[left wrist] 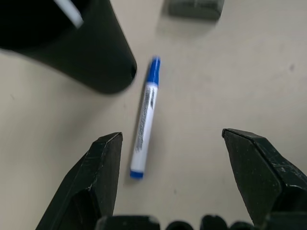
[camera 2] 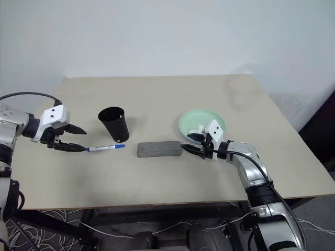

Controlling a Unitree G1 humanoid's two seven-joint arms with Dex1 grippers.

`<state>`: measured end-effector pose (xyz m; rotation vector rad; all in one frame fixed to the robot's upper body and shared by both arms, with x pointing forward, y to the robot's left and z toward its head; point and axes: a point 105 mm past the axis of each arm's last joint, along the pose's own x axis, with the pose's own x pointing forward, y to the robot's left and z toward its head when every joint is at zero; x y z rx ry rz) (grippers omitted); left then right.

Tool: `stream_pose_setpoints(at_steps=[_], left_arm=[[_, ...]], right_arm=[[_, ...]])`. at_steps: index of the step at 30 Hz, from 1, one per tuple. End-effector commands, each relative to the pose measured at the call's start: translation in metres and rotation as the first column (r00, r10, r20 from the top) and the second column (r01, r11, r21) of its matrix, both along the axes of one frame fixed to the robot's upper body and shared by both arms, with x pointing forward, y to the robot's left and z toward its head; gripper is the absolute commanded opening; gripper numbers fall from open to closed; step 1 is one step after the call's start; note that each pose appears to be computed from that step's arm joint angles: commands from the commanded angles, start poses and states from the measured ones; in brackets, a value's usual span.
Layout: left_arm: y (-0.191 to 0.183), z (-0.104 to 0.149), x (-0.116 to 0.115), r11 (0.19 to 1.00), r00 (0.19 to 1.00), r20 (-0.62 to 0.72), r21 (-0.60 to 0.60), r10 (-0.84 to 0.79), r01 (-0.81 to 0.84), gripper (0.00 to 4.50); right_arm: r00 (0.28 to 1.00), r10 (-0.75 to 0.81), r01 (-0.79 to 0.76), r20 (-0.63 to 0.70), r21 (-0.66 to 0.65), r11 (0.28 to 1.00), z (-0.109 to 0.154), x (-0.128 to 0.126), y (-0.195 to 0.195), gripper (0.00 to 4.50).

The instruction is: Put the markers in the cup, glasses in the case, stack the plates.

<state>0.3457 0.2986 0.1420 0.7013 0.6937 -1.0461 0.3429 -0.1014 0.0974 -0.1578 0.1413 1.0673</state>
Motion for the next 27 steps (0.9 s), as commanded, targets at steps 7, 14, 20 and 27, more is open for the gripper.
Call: stream_pose_setpoints(at_steps=[7, 14, 20, 27], left_arm=[[-0.007, -0.015, 0.018, 0.993, 1.000, 0.024, 0.115, 0.016, -0.019, 3.50], [-0.019, -0.029, 0.031, 0.987, 0.998, 0.068, 0.159, 0.018, -0.029, 3.50], [-0.023, -0.042, 0.032, 0.986, 0.997, 0.041, 0.152, 0.062, -0.068, 3.50], [-0.028, -0.057, 0.019, 0.991, 0.994, -0.095, 0.127, 0.053, -0.041, 3.50]], right_arm=[[0.997, 0.008, -0.008, 0.074, -0.001, 1.000, 0.020, 0.005, 0.000, 2.65], [0.998, 0.002, -0.001, 0.070, -0.006, 1.000, 0.019, 0.003, -0.003, 2.65], [0.998, -0.007, 0.008, 0.069, -0.002, 1.000, 0.018, 0.001, -0.003, 2.65], [0.997, -0.028, 0.028, 0.067, 0.004, 1.000, 0.017, -0.003, -0.005, 2.65]])
